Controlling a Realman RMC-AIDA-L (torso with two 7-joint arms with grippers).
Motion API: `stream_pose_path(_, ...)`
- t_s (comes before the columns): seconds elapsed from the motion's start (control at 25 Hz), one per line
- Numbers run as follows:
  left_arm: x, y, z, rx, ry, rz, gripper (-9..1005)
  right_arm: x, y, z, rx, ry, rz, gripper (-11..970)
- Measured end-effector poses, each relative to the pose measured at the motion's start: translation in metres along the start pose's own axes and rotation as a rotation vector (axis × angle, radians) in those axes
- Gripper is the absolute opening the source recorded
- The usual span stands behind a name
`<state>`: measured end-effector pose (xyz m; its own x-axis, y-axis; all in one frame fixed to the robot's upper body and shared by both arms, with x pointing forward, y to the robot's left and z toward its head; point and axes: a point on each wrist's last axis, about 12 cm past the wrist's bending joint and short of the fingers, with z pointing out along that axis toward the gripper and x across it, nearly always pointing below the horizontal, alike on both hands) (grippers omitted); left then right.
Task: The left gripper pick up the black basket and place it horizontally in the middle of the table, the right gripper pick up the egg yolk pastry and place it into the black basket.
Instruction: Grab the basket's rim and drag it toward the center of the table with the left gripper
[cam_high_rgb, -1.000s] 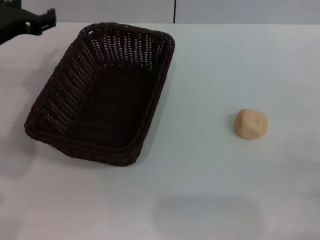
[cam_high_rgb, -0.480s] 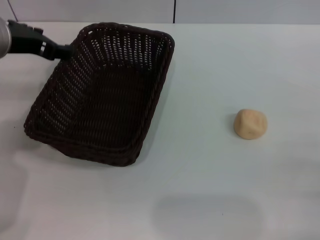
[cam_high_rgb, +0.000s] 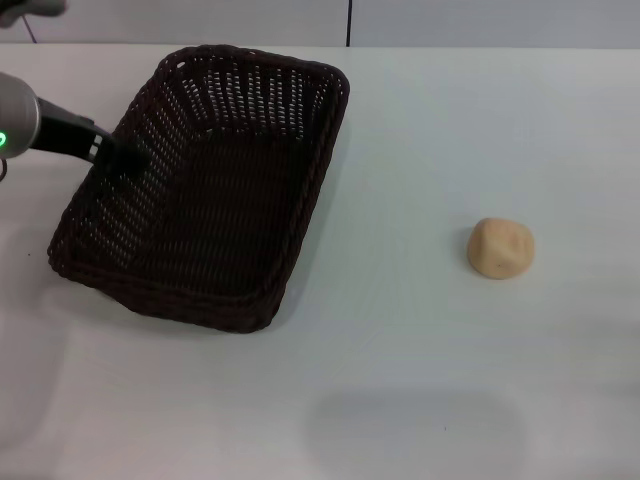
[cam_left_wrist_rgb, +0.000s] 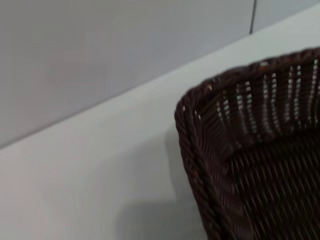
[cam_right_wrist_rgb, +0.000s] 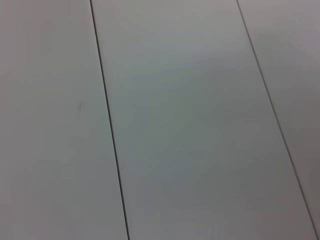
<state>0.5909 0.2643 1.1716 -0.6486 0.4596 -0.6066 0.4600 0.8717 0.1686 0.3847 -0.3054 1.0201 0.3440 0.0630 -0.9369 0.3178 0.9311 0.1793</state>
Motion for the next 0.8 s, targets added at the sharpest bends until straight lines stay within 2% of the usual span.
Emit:
stream_pose_path(0.24,0.001,-0.002,0.007,0.009,0.057,0.005,780,0.000,0.001,0.000,-0.004,0.002,0.002,798)
stream_pose_path(0.32,-0.001,-0.004,0.014,0.012,0.117,0.018,780,0.000,0.001,-0.001,-0.007,0.004,0.003,797)
stream_pose_path(0.56,-0.006,-0.010,0.013,0.028,0.152,0.051,780,0.000,0.002,0.000,-0.009,0.004,0.004,796)
stream_pose_path(0.64,-0.009,-0.013,0.013,0.030,0.154,0.069,619,0.001,0.002,0.000,-0.009,0.003,0.004,795)
stream_pose_path(0.8,-0.011,-0.014,0.014,0.028,0.158,0.076,538,0.001,0.002,0.000,-0.010,0.002,0.004,794)
